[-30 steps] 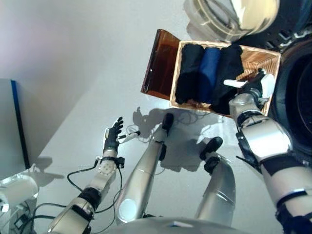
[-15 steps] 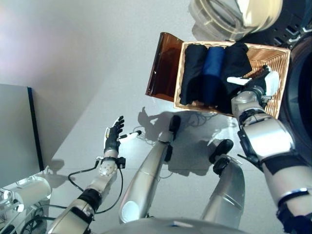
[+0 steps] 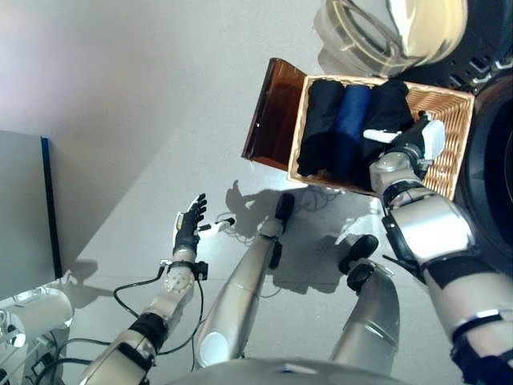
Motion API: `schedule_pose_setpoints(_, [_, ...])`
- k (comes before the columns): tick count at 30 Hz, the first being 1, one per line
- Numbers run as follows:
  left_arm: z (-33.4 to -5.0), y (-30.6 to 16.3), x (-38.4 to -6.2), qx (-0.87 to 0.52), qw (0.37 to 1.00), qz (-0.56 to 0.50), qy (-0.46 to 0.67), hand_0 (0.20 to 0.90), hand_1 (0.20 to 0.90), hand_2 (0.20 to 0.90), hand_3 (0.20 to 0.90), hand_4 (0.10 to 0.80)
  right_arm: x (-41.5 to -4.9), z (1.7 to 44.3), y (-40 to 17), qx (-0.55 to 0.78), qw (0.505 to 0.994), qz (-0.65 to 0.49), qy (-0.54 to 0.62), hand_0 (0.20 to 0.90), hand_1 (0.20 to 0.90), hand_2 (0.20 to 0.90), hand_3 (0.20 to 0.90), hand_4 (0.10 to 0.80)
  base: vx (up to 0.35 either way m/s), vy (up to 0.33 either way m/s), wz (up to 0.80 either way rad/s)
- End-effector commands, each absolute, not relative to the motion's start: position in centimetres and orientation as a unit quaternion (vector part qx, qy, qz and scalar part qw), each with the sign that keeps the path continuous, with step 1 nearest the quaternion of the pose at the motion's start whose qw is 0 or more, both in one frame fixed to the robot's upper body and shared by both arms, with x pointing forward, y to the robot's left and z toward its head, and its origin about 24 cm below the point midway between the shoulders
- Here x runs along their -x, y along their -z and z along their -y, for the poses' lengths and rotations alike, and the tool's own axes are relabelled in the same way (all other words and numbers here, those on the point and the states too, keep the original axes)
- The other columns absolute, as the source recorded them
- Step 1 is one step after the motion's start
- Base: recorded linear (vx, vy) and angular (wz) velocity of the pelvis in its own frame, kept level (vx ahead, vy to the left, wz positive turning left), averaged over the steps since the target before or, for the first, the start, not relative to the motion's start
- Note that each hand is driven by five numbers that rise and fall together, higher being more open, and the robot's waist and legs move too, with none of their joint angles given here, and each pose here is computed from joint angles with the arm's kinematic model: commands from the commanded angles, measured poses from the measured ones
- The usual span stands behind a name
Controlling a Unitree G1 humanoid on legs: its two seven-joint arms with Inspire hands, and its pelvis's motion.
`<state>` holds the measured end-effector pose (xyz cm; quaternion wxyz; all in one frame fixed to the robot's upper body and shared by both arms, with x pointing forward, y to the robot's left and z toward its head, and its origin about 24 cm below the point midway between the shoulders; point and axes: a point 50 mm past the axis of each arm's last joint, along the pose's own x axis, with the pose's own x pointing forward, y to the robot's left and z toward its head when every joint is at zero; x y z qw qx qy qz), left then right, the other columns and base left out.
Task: Pick up the clothes and place them into the washing machine
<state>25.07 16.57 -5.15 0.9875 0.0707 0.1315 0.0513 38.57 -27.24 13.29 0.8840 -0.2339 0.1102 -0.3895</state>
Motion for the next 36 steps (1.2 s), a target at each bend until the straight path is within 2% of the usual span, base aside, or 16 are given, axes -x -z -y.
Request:
schedule_pose_setpoints(1, [-19.0,3.9,-25.9,-0.089,0.988,-0.091,-0.089,0.9,0.9,0.9,0.9,0.8,-39.4,28.3,-18.7,0.251,0.871,-0.016,0.421,0.9,0.9,0.9,0.9,0.8,0.014,-0.012,0.13])
schedule_pose_setpoints(4, [-18.9,3.8,-26.0,-0.087,0.988,-0.09,-0.09,0.9,0.9,0.9,0.9,0.8,-39.3,28.3,-18.7,0.256,0.868,-0.022,0.425,0.9,0.9,0.9,0.9,0.8,0.012,-0.006,0.12])
schedule_pose_setpoints(5, [-18.8,3.7,-26.1,-0.086,0.988,-0.087,-0.09,0.9,0.9,0.9,0.9,0.8,-39.2,28.6,-18.7,0.267,0.861,-0.027,0.432,0.842,0.842,0.842,0.842,0.759,0.004,0.004,0.04])
schedule_pose_setpoints(6, [-18.8,3.7,-26.1,-0.086,0.988,-0.087,-0.09,0.9,0.9,0.9,0.9,0.8,-39.2,28.6,-18.7,0.267,0.861,-0.027,0.432,0.565,0.565,0.565,0.565,0.561,0.0,0.0,0.0])
schedule_pose_setpoints(7, [-18.7,3.6,-26.0,-0.085,0.989,-0.085,-0.088,0.9,0.9,0.9,0.9,0.8,-39.1,28.8,-18.8,0.273,0.856,-0.028,0.439,0.4,0.4,0.4,0.4,0.443,0.0,0.0,0.0])
schedule_pose_setpoints(9, [-18.6,3.6,-25.9,-0.082,0.989,-0.084,-0.09,0.9,0.9,0.9,0.9,0.8,-39.0,29.0,-19.0,0.278,0.852,-0.026,0.443,0.208,0.208,0.208,0.208,0.306,0.003,0.018,0.02])
schedule_pose_setpoints(27, [-18.9,5.0,-24.5,-0.092,0.985,-0.115,-0.091,0.9,0.9,0.9,0.9,0.8,-38.9,28.9,-18.3,0.294,0.846,-0.03,0.444,0.2,0.2,0.2,0.2,0.3,0.004,0.015,0.0])
schedule_pose_setpoints(34, [-19.1,6.2,-23.9,-0.109,0.98,-0.145,-0.086,0.9,0.9,0.9,0.9,0.8,-38.7,29.1,-17.6,0.253,0.856,-0.02,0.449,0.2,0.2,0.2,0.2,0.3,0.0,0.001,-0.21])
schedule_pose_setpoints(36, [-19.1,6.7,-23.6,-0.112,0.978,-0.158,-0.081,0.9,0.9,0.9,0.9,0.8,-38.8,28.9,-17.1,0.199,0.874,-0.01,0.442,0.2,0.2,0.2,0.2,0.3,0.001,-0.014,-0.31])
